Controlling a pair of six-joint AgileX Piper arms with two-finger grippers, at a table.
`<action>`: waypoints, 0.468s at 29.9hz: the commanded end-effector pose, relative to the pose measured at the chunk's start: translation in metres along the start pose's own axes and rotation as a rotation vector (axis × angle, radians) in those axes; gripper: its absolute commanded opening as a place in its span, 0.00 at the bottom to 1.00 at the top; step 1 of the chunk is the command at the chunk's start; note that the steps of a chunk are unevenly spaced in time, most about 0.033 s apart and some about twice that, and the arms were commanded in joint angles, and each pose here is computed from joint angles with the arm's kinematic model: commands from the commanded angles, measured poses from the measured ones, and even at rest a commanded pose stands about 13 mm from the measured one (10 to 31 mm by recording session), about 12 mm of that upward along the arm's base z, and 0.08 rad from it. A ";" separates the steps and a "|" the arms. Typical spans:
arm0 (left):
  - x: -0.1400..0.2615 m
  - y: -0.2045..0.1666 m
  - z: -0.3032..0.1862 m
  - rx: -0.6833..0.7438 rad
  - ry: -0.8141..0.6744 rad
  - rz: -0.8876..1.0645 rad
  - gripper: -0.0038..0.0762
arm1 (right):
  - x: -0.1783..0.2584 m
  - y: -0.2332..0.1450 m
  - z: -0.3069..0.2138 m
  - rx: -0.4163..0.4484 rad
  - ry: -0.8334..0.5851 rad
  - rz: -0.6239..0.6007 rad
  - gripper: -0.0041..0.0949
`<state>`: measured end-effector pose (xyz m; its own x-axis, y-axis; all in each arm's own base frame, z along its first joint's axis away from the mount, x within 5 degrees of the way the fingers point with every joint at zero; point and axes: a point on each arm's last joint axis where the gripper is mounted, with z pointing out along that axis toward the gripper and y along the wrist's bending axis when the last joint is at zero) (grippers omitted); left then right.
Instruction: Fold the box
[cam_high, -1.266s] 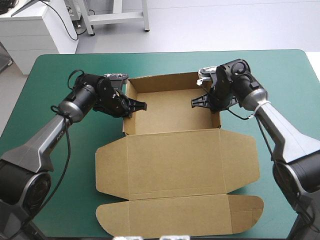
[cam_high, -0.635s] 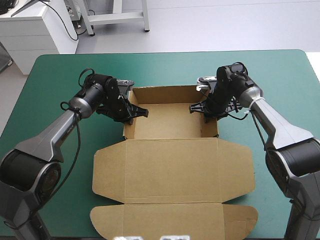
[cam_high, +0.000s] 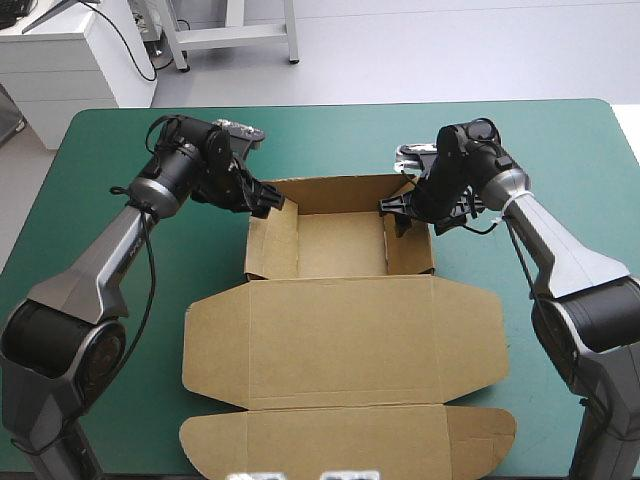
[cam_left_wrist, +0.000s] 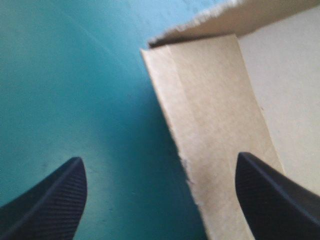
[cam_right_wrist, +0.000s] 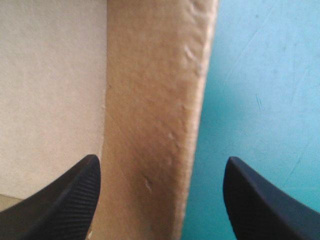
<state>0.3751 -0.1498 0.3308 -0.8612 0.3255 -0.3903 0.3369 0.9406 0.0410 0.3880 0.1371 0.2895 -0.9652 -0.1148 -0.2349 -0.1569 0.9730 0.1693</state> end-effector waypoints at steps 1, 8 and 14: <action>-0.008 0.009 -0.058 -0.075 -0.113 -0.018 0.71 | -0.001 0.004 -0.060 -0.033 -0.152 -0.011 0.69; 0.010 0.011 -0.111 -0.051 -0.222 -0.052 0.04 | 0.014 0.005 -0.104 -0.033 -0.255 -0.005 0.70; 0.060 0.004 -0.139 -0.036 -0.216 0.046 0.04 | 0.032 0.002 -0.102 -0.029 -0.214 0.027 0.69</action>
<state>0.3125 -0.1238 0.4163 -0.7623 0.3235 -0.5606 0.3323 0.9389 0.0899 0.3495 0.1220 0.3636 -0.9163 -0.0581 -0.3961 -0.1473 0.9689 0.1987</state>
